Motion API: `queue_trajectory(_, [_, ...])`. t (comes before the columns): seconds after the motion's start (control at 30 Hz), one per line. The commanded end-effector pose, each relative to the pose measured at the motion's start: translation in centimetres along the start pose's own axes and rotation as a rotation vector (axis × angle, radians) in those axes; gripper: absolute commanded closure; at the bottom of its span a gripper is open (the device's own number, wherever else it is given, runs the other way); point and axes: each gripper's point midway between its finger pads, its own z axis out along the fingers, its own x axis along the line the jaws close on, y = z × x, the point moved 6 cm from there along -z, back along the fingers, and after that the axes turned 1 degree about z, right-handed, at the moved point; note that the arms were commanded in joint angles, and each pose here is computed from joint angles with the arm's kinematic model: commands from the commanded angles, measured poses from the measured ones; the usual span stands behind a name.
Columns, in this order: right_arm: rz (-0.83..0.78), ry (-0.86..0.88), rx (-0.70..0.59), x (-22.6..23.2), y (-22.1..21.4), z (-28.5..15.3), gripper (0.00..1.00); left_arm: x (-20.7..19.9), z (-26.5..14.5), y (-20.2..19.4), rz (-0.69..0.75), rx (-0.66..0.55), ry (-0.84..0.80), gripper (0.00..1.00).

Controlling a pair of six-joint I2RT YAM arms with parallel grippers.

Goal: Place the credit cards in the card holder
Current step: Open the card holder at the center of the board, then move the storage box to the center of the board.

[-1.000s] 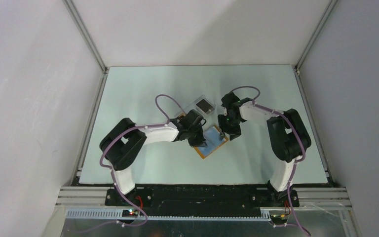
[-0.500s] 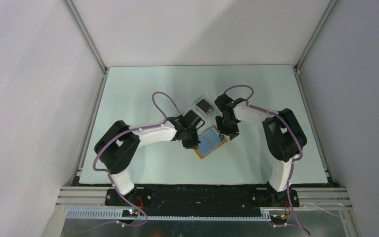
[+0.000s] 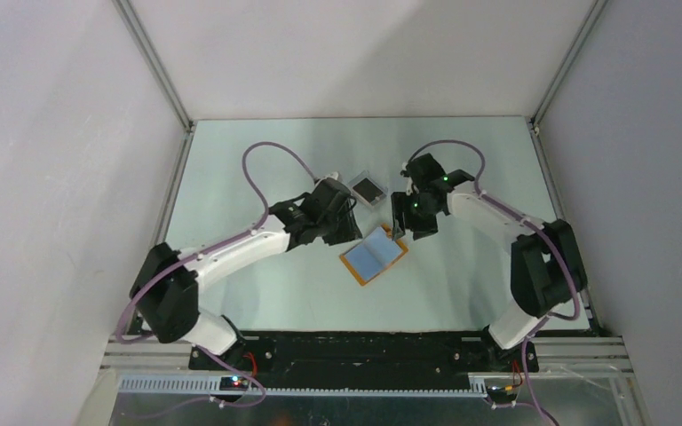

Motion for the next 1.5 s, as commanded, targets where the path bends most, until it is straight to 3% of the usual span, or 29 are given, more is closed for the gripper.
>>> queue_trajectory(0.0, [0.002,0.112,-0.088,1.5,1.2,-3.5,0.37,-0.1,-2.1,2.1,-0.010,-0.104,-0.044,0.62])
queue_trajectory(0.2, [-0.036,0.167,-0.127,2.6,1.8,-5.3,0.38,1.9,-2.9,3.1,-0.064,-0.134,-0.056,0.57])
queue_trajectory(0.43, [-0.064,0.224,-0.110,4.1,2.4,-4.4,0.40,4.2,-2.9,4.0,-0.102,-0.146,-0.045,0.54])
queue_trajectory(0.8, [-0.073,0.322,-0.137,7.3,8.1,-3.3,0.42,9.7,-0.3,5.9,-0.211,-0.103,0.071,0.53])
queue_trajectory(1.13, [-0.069,0.389,-0.071,10.0,13.7,0.9,0.45,9.8,5.2,8.2,-0.153,-0.031,0.142,0.54])
queue_trajectory(1.33, [-0.080,0.400,-0.050,10.1,14.2,2.0,0.45,10.0,6.6,8.9,-0.085,-0.003,0.157,0.62])
queue_trajectory(1.47, [-0.095,0.396,-0.035,9.7,14.1,2.6,0.44,9.9,5.8,8.7,-0.064,-0.002,0.144,0.58])
